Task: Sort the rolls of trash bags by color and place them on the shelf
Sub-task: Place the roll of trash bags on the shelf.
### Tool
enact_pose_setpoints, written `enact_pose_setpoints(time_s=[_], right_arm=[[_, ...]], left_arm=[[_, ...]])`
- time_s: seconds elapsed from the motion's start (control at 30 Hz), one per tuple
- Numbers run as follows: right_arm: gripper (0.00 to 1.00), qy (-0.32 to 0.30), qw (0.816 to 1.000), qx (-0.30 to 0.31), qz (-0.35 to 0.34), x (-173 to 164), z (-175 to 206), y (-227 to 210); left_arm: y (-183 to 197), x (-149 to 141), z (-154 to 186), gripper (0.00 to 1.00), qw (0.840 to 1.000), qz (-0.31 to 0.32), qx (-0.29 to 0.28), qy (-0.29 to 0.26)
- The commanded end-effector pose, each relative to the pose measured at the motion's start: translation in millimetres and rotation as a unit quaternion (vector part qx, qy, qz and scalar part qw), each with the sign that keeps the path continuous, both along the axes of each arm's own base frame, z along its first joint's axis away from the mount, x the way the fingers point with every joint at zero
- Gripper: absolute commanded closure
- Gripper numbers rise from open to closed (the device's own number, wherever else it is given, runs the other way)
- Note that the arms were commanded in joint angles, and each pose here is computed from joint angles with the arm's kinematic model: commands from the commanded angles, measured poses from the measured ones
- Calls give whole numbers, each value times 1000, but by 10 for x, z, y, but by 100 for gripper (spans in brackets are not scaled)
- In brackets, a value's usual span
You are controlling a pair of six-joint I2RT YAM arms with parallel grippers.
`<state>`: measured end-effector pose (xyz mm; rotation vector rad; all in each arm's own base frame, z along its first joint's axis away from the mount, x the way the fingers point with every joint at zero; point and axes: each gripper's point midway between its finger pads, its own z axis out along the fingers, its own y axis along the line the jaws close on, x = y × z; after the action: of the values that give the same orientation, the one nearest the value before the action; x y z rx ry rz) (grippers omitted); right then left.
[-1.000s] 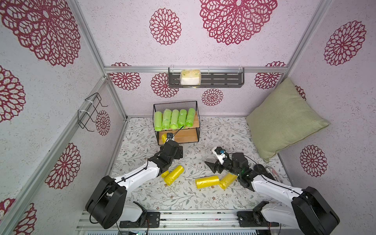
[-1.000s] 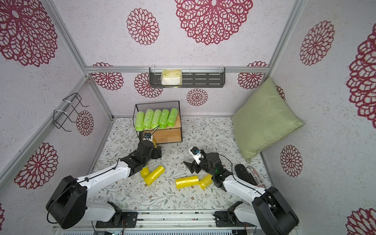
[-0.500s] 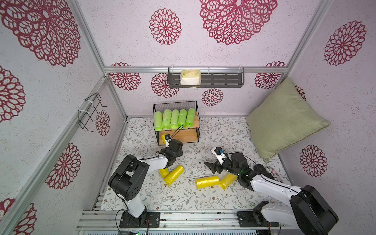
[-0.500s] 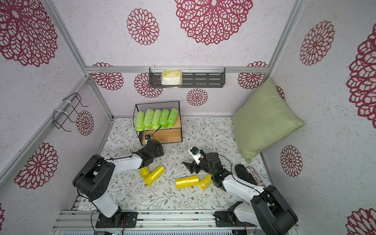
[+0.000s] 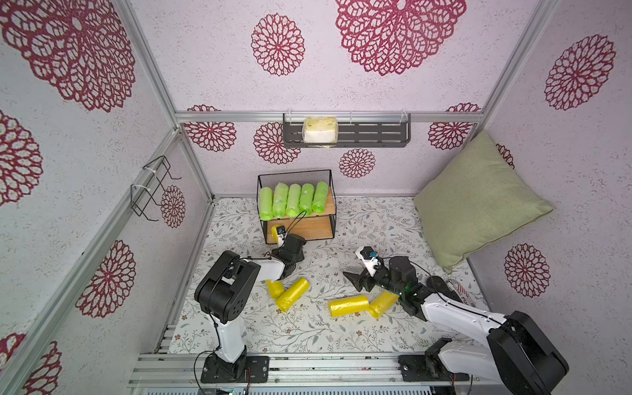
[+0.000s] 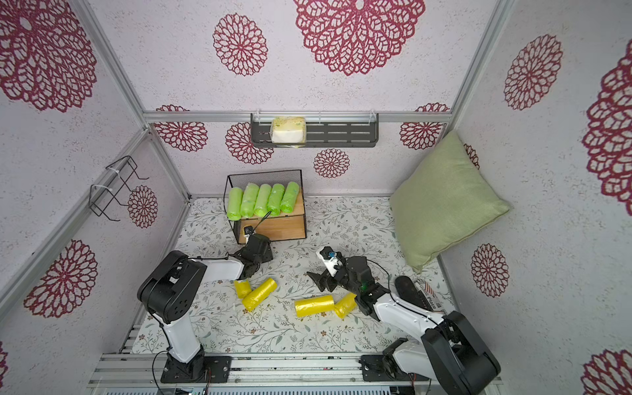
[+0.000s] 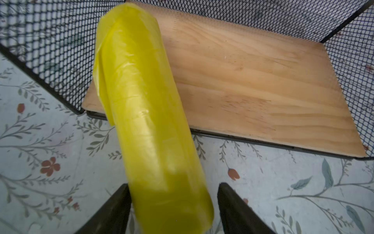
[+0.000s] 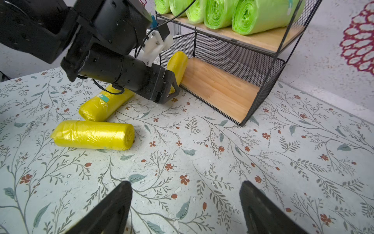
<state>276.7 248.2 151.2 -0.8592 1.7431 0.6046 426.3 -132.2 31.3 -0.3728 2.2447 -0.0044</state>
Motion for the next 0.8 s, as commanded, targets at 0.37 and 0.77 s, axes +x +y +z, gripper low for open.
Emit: enact_pose_setpoints(time_s=[0.37,0.77], right_arm=[[12,-5,1000,17,0,19,72,11],[12,0,1000,14,0,13,43,9]], left_arm=[[301,211,276,48,997,10,73,-35],[454,424,377,42,992,16,116,-40]])
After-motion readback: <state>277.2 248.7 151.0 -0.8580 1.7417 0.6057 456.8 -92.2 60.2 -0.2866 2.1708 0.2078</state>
